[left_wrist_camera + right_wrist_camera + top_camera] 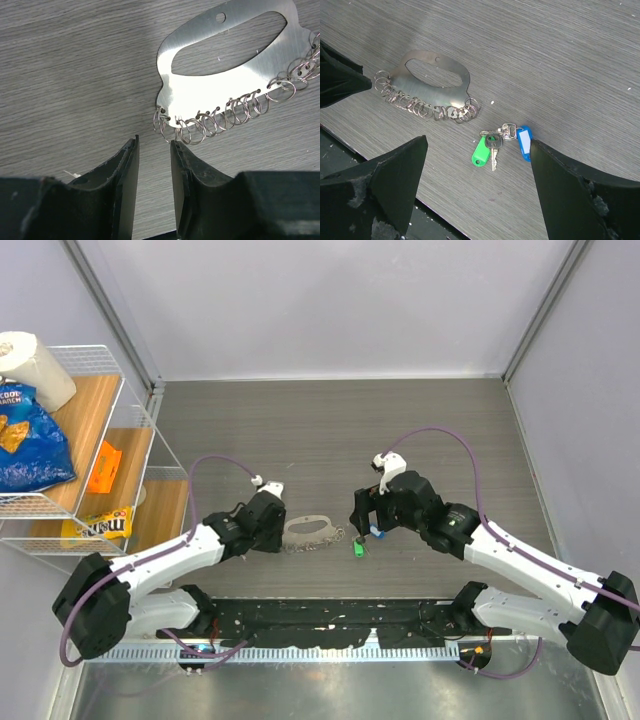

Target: Put the keys on the keyring

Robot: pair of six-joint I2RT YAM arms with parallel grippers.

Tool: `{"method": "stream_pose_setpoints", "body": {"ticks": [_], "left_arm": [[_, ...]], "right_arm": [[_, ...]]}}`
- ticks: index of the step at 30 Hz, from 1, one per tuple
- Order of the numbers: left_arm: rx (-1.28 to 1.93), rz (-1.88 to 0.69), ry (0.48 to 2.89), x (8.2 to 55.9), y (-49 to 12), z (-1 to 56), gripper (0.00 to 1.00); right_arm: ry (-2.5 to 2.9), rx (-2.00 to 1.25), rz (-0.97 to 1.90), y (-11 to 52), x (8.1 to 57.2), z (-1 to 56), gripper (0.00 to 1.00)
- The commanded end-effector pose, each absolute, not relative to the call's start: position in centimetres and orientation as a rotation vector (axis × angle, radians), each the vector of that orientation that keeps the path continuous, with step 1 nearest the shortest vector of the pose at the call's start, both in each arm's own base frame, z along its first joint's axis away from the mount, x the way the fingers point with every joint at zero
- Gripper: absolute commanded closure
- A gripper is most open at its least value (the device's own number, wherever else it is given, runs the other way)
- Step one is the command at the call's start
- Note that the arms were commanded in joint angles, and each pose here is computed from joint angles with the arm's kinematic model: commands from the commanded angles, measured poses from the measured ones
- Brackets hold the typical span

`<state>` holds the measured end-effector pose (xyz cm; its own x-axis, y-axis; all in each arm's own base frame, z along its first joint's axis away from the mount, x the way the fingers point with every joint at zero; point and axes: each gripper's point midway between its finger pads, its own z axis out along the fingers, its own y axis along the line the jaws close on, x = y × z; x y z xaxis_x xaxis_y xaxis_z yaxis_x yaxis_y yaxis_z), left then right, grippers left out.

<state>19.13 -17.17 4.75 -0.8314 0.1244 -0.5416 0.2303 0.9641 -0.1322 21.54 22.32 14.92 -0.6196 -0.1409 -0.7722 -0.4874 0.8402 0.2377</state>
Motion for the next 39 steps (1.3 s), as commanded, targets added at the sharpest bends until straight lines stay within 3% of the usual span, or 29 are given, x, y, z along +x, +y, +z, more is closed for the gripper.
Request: {"method": "stream_pose_setpoints", "body": {"ticks": [1,20,25,31,37,39], "left_arm": [[0.219,-0.287,2.519,20.2,-17.7,4.9,0.64],[0.236,-0.287,2.531,21.0,-18.2,4.2,0.73],[0.245,-0.306,2.531,21.1,-18.6,4.0,0.80],[0.255,-0.306,2.530,21.2,-18.6,3.8,1.00],[0.259,-0.293,2.524,21.5,-18.3,4.0,1.00],[0.256,-0.299,2.514,21.5,-18.3,4.3,0.96]], "right_arm": [[2.178,-0.438,0.585,23.1,21.8,15.5,0.11],[2.184,-0.444,0.597,23.4,21.4,15.2,0.11],[2.186,-0.449,0.594,23.5,21.4,15.1,0.12],[2.185,-0.450,0.599,23.6,21.3,15.2,0.12],[2.183,-0.451,0.607,23.7,21.1,15.3,0.14],[2.181,-0.450,0.604,23.7,21.1,15.4,0.13]]}}
